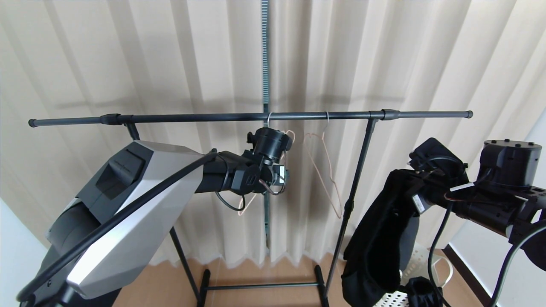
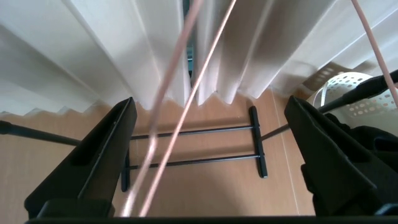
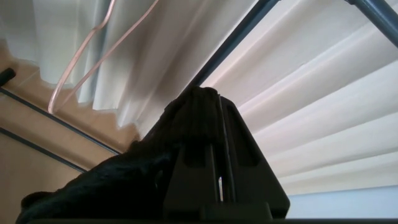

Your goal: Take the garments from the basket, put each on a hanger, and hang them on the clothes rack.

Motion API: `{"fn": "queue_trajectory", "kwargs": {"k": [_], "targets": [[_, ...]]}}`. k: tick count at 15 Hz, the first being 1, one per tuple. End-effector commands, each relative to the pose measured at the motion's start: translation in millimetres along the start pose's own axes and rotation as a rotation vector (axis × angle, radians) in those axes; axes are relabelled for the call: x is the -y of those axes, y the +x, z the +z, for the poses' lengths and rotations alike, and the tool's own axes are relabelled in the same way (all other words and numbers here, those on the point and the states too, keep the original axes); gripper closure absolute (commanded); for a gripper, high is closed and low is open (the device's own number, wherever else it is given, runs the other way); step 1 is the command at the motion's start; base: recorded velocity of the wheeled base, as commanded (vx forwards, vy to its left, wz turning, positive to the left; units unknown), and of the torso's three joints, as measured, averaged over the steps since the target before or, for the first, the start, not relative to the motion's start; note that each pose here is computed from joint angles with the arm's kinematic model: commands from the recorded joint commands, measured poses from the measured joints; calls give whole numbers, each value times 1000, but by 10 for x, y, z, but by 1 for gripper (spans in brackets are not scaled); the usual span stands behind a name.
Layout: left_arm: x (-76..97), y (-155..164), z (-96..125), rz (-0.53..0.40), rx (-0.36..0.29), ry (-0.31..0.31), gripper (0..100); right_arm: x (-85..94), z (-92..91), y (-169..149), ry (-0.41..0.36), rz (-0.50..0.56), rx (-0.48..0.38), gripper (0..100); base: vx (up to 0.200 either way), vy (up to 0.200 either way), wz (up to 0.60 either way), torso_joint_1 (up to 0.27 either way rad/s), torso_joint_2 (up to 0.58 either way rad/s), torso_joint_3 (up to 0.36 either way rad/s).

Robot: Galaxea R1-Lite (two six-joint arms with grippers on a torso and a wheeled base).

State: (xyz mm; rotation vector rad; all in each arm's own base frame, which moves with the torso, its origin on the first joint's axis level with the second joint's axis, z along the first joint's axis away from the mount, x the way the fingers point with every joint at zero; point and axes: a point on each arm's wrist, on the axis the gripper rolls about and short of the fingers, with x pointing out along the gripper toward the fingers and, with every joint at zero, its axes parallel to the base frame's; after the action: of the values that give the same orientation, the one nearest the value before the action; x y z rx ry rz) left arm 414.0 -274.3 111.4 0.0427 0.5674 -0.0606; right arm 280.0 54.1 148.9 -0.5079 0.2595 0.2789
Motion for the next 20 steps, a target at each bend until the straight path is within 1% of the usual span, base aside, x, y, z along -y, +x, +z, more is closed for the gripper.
{"fn": "queue_trajectory", "kwargs": {"k": [1, 4, 6, 7, 10, 12, 16, 17, 19, 20], "targets": [[-2, 6, -3, 1, -1, 0, 0, -3, -2, 5, 0, 1, -1, 100, 0, 0, 0, 0, 0, 0], [1, 14, -6, 1, -1, 0, 0, -3, -2, 5, -1, 1, -1, 100, 0, 0, 0, 0, 0, 0], [-2, 83, -70, 16, -15, 8, 0, -2, 1, 1, 0, 1, 1, 100, 0, 0, 0, 0, 0, 0], [-2, 89, -75, 20, -15, 9, 100, -3, -2, 5, 0, 1, -1, 100, 0, 0, 0, 0, 0, 0], [11, 121, -113, 24, -22, 14, 100, -3, -2, 5, -1, 1, -1, 100, 0, 0, 0, 0, 0, 0], [2, 126, -95, 27, -16, 9, 100, -3, -2, 5, -1, 1, -1, 100, 0, 0, 0, 0, 0, 0], [-73, 72, 117, 35, 41, -25, 100, -3, -2, 5, 0, 1, -1, 100, 0, 0, 0, 0, 0, 0], [-94, -61, 240, 26, 70, -31, 100, -3, -2, 5, -1, 1, -1, 100, 0, 0, 0, 0, 0, 0], [-80, -207, 297, 12, 82, -17, 100, -3, -2, 5, -1, 1, -1, 100, 0, 0, 0, 0, 0, 0], [-61, -286, 289, 5, 77, -3, 100, -2, 1, 1, -1, 1, 1, 100, 0, 0, 0, 0, 0, 0]]}}
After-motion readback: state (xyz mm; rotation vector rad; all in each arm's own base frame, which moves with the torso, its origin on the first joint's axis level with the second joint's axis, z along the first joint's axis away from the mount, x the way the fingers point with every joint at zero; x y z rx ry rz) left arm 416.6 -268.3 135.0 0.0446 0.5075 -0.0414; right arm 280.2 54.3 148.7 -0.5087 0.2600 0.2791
